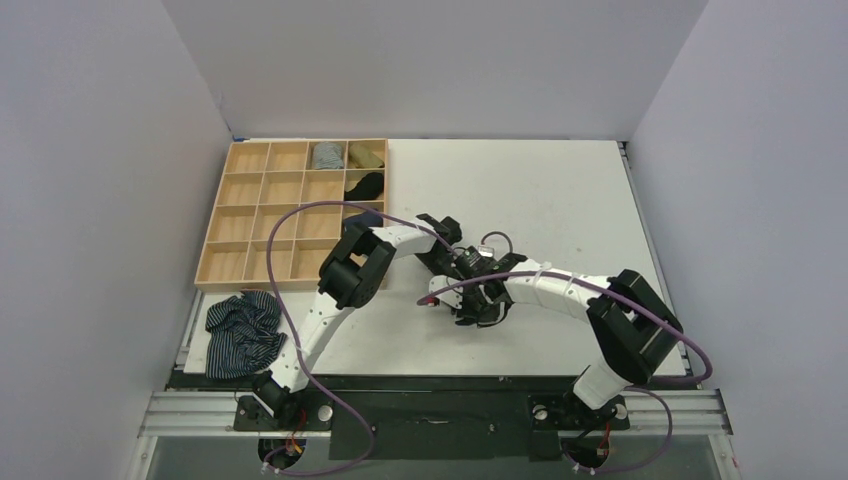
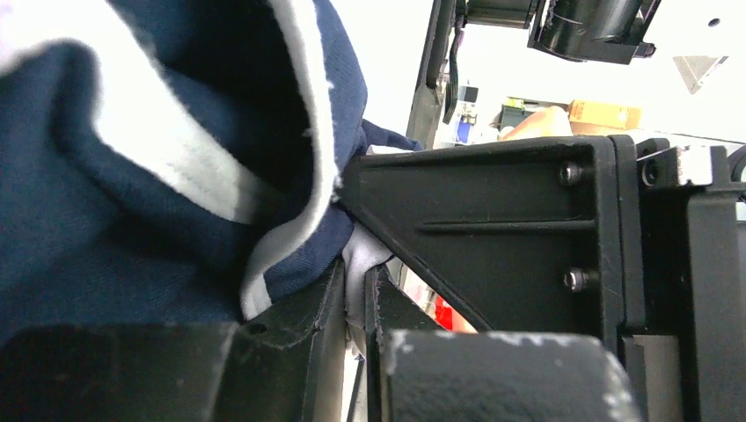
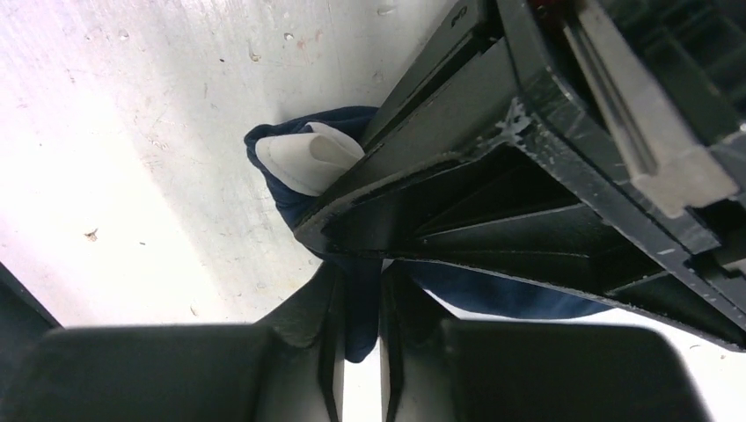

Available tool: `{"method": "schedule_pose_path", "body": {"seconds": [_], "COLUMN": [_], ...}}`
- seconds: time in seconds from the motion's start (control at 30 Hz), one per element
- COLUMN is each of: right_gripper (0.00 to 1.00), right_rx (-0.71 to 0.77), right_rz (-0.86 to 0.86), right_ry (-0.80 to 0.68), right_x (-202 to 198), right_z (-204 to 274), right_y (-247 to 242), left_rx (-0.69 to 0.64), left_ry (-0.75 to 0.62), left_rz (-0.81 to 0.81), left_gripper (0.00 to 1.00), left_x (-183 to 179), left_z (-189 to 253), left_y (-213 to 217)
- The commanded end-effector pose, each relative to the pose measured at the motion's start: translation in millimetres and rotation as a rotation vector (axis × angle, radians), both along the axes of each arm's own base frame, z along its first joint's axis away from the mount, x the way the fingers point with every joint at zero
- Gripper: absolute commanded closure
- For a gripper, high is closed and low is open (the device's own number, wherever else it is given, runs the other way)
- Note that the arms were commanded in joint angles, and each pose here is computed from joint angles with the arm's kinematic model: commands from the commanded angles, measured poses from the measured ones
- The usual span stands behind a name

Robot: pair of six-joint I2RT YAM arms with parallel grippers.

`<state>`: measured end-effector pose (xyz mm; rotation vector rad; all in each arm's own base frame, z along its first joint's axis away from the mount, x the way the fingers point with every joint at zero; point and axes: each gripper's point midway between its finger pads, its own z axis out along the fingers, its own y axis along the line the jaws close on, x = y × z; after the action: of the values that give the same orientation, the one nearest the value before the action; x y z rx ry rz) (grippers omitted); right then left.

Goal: Roll the underwear
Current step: Roll the underwear to the center of the board.

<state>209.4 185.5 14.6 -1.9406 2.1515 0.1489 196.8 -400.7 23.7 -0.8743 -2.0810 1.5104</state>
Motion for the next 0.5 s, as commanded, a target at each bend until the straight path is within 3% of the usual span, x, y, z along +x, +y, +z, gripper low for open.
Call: {"method": "schedule_pose_path", "body": {"seconds": [0.0,0.47], "right_gripper": [1.0,1.0], "right_rx": [-0.009,-0.007], "right_rz": [0.004,-0.007], "right_ry": [0.047,0.121], "right_x": [-5,-18], "right_z": [-7,-5], "right_y": [2,-3], "left_rx": [0.063,-0.005], "left_ry": [0.004,-0.084], "left_rz": [-0.005,0.052], "left_gripper": [0.94,0.56], "left_x": [0,36], "left_z": [-19,11], "left_y": [9,27]}}
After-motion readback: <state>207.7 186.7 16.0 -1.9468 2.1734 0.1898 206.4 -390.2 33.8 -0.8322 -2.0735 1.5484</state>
